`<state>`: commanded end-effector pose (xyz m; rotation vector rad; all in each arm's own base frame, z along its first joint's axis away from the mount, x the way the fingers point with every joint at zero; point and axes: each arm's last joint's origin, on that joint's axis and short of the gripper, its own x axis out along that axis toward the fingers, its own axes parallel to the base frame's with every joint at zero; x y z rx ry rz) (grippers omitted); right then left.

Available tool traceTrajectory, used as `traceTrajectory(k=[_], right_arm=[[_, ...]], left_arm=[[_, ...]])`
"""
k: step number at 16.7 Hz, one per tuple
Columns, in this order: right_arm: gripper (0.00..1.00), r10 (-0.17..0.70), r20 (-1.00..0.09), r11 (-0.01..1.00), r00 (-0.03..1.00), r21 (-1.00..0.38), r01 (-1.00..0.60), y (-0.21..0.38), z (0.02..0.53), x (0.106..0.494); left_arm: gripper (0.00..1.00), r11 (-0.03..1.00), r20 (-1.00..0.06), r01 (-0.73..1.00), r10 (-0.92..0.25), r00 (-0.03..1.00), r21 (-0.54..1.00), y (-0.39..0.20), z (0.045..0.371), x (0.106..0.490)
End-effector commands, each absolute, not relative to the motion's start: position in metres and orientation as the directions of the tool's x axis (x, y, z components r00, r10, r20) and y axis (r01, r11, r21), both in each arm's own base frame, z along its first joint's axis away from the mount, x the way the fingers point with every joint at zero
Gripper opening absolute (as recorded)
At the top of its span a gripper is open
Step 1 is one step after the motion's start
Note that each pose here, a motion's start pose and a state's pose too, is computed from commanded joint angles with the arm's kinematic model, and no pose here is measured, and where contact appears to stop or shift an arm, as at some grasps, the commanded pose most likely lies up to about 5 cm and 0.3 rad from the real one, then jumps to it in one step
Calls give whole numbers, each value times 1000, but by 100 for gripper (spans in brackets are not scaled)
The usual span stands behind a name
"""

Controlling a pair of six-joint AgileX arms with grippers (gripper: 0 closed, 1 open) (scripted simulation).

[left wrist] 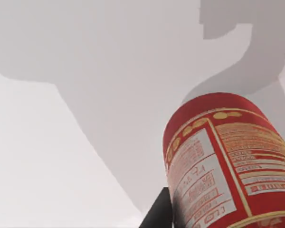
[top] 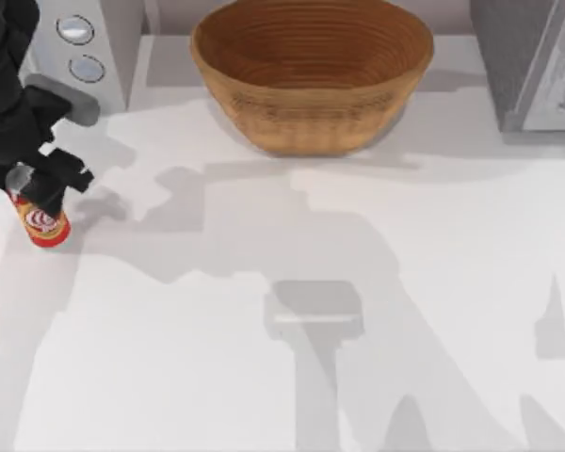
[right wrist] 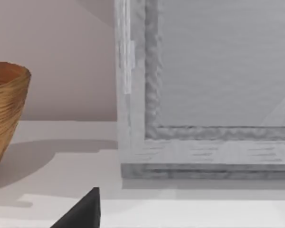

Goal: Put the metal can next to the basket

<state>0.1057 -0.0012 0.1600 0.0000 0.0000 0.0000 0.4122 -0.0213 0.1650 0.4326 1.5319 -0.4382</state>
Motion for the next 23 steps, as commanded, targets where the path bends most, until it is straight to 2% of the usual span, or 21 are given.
traceTrajectory(k=[6, 12, 15, 23], right_arm=[[100, 0, 0, 1000, 1000, 0, 0, -1, 160, 106], [100, 0, 0, 1000, 1000, 0, 0, -1, 160, 106], [100, 0, 0, 1000, 1000, 0, 0, -1, 160, 106], [100, 0, 0, 1000, 1000, 0, 0, -1, 160, 106]], left_arm=[[0, 975, -999, 221, 10, -51, -2, -149, 162, 405], [0, 999, -1000, 41, 7, -18, 6, -245, 175, 370], [0, 1000, -1000, 20, 0, -2, 0, -262, 180, 361], [0, 1000, -1000, 20, 1, -6, 1, -262, 173, 361]])
